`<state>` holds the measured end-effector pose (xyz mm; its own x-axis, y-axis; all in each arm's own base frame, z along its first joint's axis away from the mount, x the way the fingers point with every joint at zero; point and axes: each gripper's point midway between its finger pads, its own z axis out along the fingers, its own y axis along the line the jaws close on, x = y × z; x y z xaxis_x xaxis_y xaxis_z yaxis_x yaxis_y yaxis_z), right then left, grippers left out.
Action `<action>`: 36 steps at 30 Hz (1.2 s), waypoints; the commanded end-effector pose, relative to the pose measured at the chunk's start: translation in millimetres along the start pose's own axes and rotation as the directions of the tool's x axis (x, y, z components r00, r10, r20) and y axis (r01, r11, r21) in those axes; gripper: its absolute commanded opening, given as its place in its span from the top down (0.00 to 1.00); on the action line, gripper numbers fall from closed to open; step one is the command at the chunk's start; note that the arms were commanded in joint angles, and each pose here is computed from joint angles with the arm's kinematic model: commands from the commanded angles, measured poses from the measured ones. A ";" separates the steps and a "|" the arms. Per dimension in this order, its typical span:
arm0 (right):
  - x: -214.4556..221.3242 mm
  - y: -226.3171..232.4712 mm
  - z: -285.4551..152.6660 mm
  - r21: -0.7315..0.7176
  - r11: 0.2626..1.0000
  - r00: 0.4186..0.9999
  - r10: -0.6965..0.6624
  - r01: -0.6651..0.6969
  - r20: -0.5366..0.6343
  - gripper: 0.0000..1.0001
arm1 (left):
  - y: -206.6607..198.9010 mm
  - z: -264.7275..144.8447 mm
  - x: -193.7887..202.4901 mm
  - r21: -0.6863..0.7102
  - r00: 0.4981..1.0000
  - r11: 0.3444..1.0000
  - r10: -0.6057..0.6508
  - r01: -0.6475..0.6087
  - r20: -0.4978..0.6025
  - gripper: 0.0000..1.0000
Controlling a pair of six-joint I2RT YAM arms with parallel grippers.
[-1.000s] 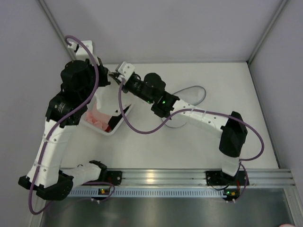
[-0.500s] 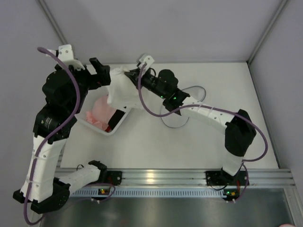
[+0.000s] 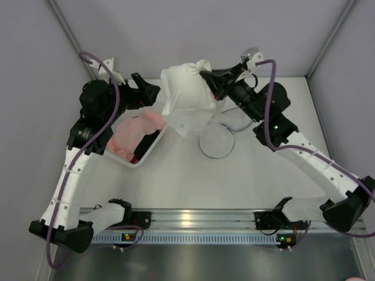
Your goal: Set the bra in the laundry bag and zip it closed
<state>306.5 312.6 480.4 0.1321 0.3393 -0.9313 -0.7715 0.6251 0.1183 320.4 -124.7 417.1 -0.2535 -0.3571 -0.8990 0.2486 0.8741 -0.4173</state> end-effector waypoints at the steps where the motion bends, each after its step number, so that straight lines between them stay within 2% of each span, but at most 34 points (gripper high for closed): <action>1: -8.5 -14.8 -21.5 0.062 0.997 0.998 0.051 -0.049 -0.032 1.00 | -66.5 -3.8 0.6 0.426 0.999 0.904 0.046 -0.042 0.001 0.03; 2: -9.8 -17.8 -25.1 0.069 0.997 0.998 0.047 -0.045 -0.032 1.00 | -70.2 -3.6 13.5 0.479 0.997 0.875 0.073 -0.063 -0.003 0.03; 3: -14.8 -19.5 -33.0 0.076 0.996 0.999 0.043 -0.041 -0.024 1.00 | -84.6 -14.6 22.9 0.587 0.992 0.802 0.127 -0.106 0.005 0.03; 4: -15.9 -17.9 -36.1 0.066 0.997 0.999 0.040 -0.039 -0.023 1.00 | -96.5 -26.6 13.3 0.644 0.983 0.743 0.155 -0.182 0.099 0.02; 7: -21.4 -15.7 -46.5 0.062 0.998 0.999 0.035 -0.034 -0.020 1.00 | -111.3 -46.6 23.7 0.748 0.963 0.608 0.201 -0.267 0.181 0.02; 8: -22.8 -14.5 -48.7 0.060 0.998 0.999 0.034 -0.033 -0.019 1.00 | -113.2 -48.1 25.7 0.760 0.963 0.593 0.203 -0.264 0.176 0.02; 14: -12.6 -7.3 -45.6 0.003 0.999 0.999 0.037 -0.037 -0.039 1.00 | -109.6 -26.1 30.5 0.762 0.972 0.609 0.198 -0.222 0.125 0.05; 17: -5.3 5.3 -41.3 -0.077 0.996 0.997 0.049 -0.053 -0.052 1.00 | -99.3 -6.7 31.0 0.713 0.966 0.655 0.215 -0.251 0.143 0.05; 23: -5.3 14.7 -39.4 -0.130 0.989 0.997 0.058 -0.066 -0.059 1.00 | -90.2 14.2 26.1 0.663 0.953 0.686 0.250 -0.300 0.172 0.09; 26: -4.0 14.8 -41.5 -0.130 0.989 0.997 0.057 -0.064 -0.058 1.00 | -94.9 16.3 21.9 0.676 0.965 0.689 0.216 -0.260 0.150 0.25; 27: -2.3 13.3 -41.3 -0.124 0.990 0.997 0.054 -0.061 -0.056 1.00 | -96.5 16.9 21.6 0.684 0.969 0.688 0.203 -0.242 0.139 0.34; 28: -2.3 10.4 -41.7 -0.110 0.992 0.997 0.054 -0.060 -0.053 1.00 | -99.9 13.6 17.3 0.691 0.972 0.685 0.186 -0.231 0.141 0.49; 31: 4.3 8.8 -40.5 -0.106 0.992 0.997 0.057 -0.062 -0.055 1.00 | -109.8 0.7 4.9 0.713 0.986 0.681 0.107 -0.167 0.129 0.69; 32: 10.1 7.9 -40.1 -0.104 0.992 0.996 0.065 -0.071 -0.062 1.00 | -112.0 -1.9 3.4 0.715 0.991 0.687 0.073 -0.131 0.112 0.88; 34: 13.7 7.8 -39.5 -0.108 0.991 0.996 0.073 -0.078 -0.049 1.00 | -116.3 -11.3 -8.3 0.708 0.990 0.695 0.042 -0.125 0.134 0.99; 36: 18.6 6.0 -37.8 -0.104 0.991 0.995 0.083 -0.088 -0.052 1.00 | -120.1 -20.4 -16.3 0.711 0.989 0.692 0.027 -0.125 0.149 1.00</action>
<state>280.9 298.3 430.6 -0.0153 0.2842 -0.9586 -0.8280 0.5339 0.1716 301.1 -223.7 423.2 -0.2267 -0.2812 -0.9325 0.8297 0.4457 -0.3361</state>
